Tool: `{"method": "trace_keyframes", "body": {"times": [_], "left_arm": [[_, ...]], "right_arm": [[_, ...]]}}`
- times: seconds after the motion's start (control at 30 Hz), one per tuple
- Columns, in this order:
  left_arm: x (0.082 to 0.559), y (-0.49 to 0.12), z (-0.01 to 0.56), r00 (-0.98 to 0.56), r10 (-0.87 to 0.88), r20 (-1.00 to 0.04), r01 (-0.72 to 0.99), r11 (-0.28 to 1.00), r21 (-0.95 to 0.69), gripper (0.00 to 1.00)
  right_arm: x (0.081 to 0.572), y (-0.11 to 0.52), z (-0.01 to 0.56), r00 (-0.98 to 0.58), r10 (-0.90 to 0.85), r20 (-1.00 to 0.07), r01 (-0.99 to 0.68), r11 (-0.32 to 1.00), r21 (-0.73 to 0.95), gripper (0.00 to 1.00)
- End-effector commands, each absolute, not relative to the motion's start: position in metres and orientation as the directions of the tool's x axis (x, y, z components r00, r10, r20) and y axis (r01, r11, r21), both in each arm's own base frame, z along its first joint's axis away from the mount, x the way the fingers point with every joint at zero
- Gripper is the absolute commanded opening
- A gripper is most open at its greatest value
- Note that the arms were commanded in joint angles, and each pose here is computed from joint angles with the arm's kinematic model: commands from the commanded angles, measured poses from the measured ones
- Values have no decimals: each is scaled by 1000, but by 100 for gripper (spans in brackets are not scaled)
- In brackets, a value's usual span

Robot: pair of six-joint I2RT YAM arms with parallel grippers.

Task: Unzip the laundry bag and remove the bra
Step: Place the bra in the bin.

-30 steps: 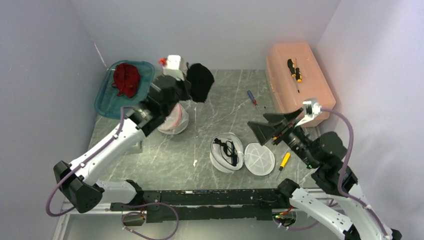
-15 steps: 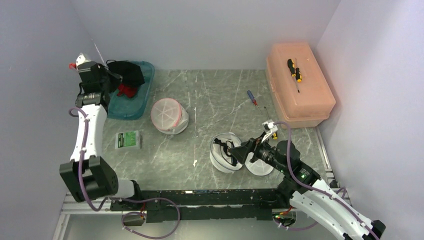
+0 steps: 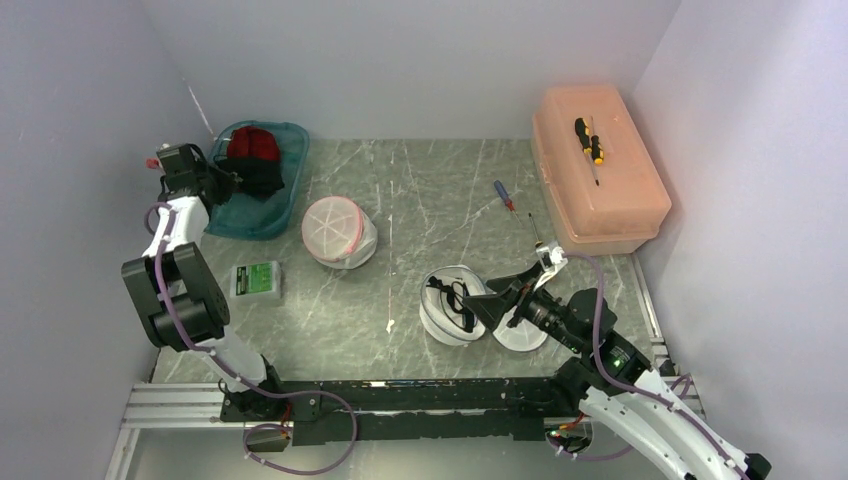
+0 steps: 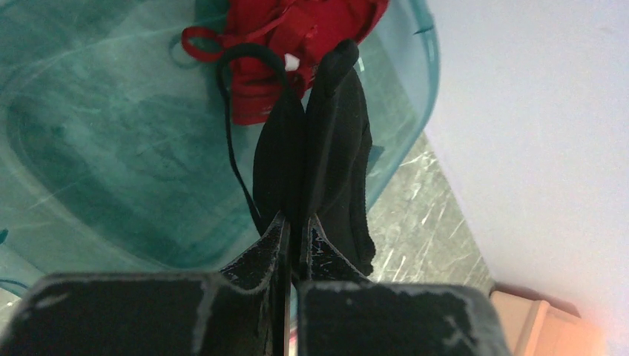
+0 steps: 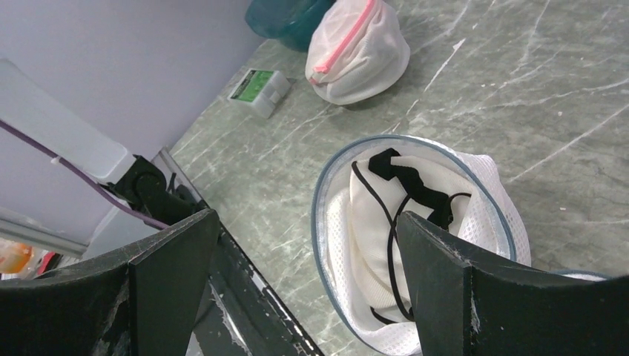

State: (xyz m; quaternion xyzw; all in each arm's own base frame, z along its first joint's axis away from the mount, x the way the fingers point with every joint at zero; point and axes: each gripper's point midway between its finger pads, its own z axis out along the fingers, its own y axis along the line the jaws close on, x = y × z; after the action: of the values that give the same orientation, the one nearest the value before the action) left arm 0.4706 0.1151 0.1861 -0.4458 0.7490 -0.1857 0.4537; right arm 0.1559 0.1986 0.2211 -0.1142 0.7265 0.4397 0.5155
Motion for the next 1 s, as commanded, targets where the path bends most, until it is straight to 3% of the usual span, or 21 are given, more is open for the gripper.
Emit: {"method": "trace_keyframes", "body": {"times": [0.0,0.33,0.63,0.97], "left_arm": [[480,112,181,-194,-837,-511,-462,538,-705,3],[459,123,122,-196,-854,-483,-614,491,-618,3],[448,124,94,-214,-854,-475,-653,487,-581,3],[451,142,107,-210,-782,-587,-603,576,-552,3]], "right_arm": [[154,196,252,-371,332,-867,-662,561,498,93],[154,193,249,-370,325,-871,-653,576,492,93],[157,191,245,-370,313,-875,-641,596,485,93],[159,191,237,-372,300,-878,-633,611,476,93]]}}
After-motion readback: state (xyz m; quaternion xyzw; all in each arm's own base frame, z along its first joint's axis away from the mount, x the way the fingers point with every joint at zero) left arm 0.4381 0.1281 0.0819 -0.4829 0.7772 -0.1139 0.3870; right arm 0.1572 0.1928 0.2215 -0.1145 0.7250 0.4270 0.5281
